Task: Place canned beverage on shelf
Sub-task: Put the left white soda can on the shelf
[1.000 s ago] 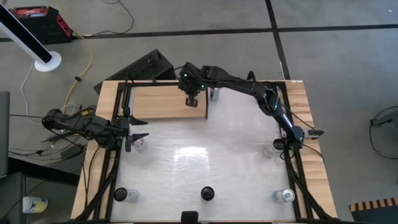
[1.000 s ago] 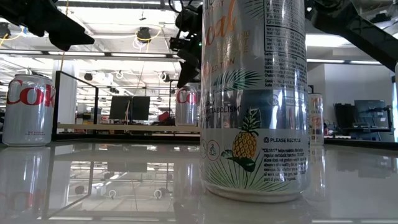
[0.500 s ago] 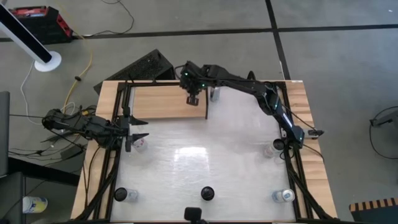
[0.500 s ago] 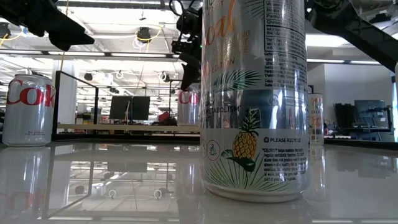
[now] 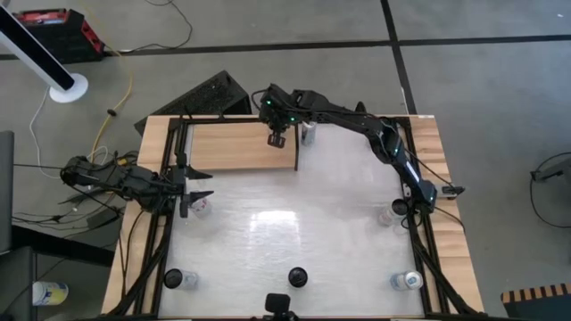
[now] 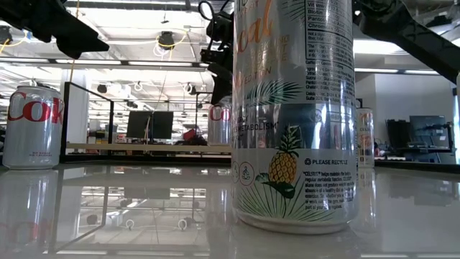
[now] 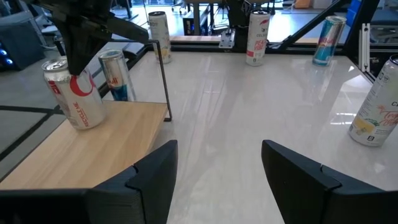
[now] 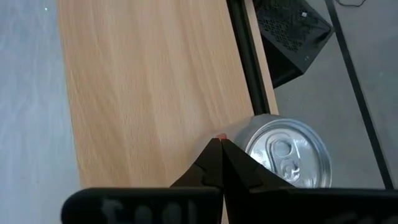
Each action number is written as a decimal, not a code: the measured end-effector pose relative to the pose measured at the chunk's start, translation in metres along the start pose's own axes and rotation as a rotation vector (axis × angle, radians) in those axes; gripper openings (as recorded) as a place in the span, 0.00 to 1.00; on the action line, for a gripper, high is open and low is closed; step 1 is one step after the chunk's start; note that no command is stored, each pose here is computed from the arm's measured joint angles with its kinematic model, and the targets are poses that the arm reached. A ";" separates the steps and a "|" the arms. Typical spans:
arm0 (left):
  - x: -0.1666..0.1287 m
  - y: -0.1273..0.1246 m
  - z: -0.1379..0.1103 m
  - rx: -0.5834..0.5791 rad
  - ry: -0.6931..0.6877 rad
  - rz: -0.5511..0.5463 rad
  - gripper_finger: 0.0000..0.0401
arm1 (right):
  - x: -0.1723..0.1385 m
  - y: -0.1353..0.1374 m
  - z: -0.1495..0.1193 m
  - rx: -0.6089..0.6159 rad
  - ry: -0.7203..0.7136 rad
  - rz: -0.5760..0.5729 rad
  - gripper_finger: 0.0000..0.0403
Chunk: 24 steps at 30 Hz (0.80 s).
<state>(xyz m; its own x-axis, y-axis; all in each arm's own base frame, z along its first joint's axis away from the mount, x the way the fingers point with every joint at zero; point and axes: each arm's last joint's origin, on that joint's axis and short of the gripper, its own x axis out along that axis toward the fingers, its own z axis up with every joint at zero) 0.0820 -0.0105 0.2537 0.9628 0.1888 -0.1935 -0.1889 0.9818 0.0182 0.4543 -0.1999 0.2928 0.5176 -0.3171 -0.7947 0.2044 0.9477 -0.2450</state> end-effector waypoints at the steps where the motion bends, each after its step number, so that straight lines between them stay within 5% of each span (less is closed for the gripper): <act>1: 0.000 0.000 0.000 0.000 0.000 0.000 0.55 | 0.000 0.000 0.001 0.001 -0.006 -0.002 0.05; 9: 0.000 0.000 0.000 0.000 0.000 0.000 0.55 | -0.014 0.012 0.007 -0.022 -0.034 0.011 0.05; 19: 0.000 0.000 0.000 -0.009 0.002 0.000 0.55 | -0.111 0.061 0.013 -0.120 -0.046 0.098 0.06; 24: -0.001 0.000 0.004 -0.180 0.018 -0.004 0.55 | -0.170 0.092 -0.003 -0.089 0.026 0.168 0.07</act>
<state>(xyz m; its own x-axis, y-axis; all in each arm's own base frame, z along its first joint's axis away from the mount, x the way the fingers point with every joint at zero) 0.0816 -0.0105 0.2582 0.9603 0.1828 -0.2109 -0.2180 0.9631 -0.1581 0.3826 -0.0585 0.4042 0.5162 -0.1539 -0.8426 0.0415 0.9871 -0.1548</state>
